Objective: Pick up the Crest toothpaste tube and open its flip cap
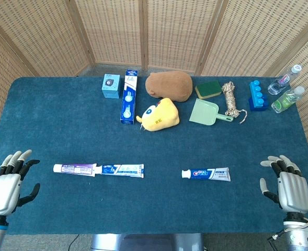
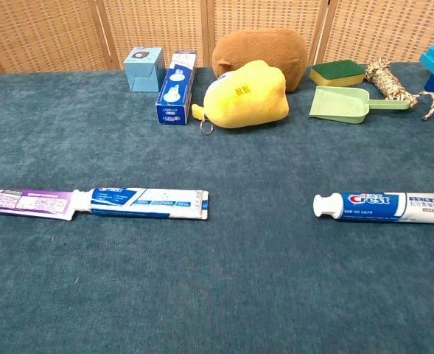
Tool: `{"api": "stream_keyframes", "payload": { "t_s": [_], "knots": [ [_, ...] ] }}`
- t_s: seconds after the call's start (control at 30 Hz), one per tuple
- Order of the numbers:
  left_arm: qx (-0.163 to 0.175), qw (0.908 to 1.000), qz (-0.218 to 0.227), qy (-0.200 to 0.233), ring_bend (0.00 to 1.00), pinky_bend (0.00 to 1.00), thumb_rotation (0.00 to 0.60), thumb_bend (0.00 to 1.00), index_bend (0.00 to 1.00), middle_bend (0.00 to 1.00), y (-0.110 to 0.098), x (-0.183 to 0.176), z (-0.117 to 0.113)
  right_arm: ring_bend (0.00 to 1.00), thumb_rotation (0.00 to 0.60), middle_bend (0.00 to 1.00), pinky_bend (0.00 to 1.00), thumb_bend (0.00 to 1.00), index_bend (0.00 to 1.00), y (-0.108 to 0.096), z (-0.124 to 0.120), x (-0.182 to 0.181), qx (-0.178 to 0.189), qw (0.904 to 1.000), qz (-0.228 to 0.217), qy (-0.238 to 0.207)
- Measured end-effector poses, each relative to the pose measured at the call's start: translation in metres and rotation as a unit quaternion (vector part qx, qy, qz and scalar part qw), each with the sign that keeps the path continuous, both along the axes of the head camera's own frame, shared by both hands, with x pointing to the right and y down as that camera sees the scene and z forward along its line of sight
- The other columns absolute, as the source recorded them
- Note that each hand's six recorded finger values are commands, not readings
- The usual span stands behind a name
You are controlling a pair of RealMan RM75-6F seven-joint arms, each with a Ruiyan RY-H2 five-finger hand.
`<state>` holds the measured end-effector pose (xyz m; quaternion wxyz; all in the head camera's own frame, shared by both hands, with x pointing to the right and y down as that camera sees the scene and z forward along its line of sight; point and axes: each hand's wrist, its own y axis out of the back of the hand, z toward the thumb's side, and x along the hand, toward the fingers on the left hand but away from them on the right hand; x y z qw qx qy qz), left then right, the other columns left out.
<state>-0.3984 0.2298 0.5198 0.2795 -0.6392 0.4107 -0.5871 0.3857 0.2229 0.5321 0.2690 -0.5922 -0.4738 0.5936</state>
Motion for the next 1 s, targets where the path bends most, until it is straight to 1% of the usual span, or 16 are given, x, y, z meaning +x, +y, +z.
{"api": "stream_keyframes", "payload": {
  "t_s": [0.23, 0.5, 0.67, 0.8, 1.0],
  "knots": [
    [-0.003, 1.0, 0.001, -0.001, 0.0, 0.0, 0.6, 0.36, 0.21, 0.1, 0.001, 0.001, 0.001, 0.13, 0.6, 0.26, 0.17, 0.43, 0.32, 0.0, 0.003, -0.001, -0.005, 1.0, -0.001, -0.003],
    [0.009, 1.0, 0.001, -0.003, 0.0, 0.0, 0.6, 0.36, 0.21, 0.1, -0.001, -0.001, -0.006, 0.13, 0.6, 0.26, 0.17, 0.43, 0.31, 0.0, 0.003, -0.004, -0.003, 0.9999, -0.005, -0.012],
    [0.014, 0.9999, 0.004, -0.007, 0.0, 0.0, 0.6, 0.36, 0.21, 0.1, -0.005, -0.003, -0.01, 0.13, 0.6, 0.26, 0.17, 0.43, 0.31, -0.003, 0.007, -0.008, -0.009, 0.9997, -0.014, -0.019],
    [0.016, 0.9998, 0.006, -0.01, 0.0, 0.0, 0.6, 0.36, 0.21, 0.1, -0.009, -0.004, -0.012, 0.13, 0.6, 0.25, 0.17, 0.42, 0.29, -0.008, 0.013, -0.015, -0.017, 0.9992, -0.025, -0.027],
    [0.019, 0.9997, 0.014, -0.009, 0.0, 0.0, 0.6, 0.36, 0.21, 0.1, -0.017, -0.003, -0.014, 0.13, 0.6, 0.22, 0.17, 0.4, 0.26, -0.018, 0.03, -0.032, -0.041, 0.9974, -0.046, -0.038]
  ]
}}
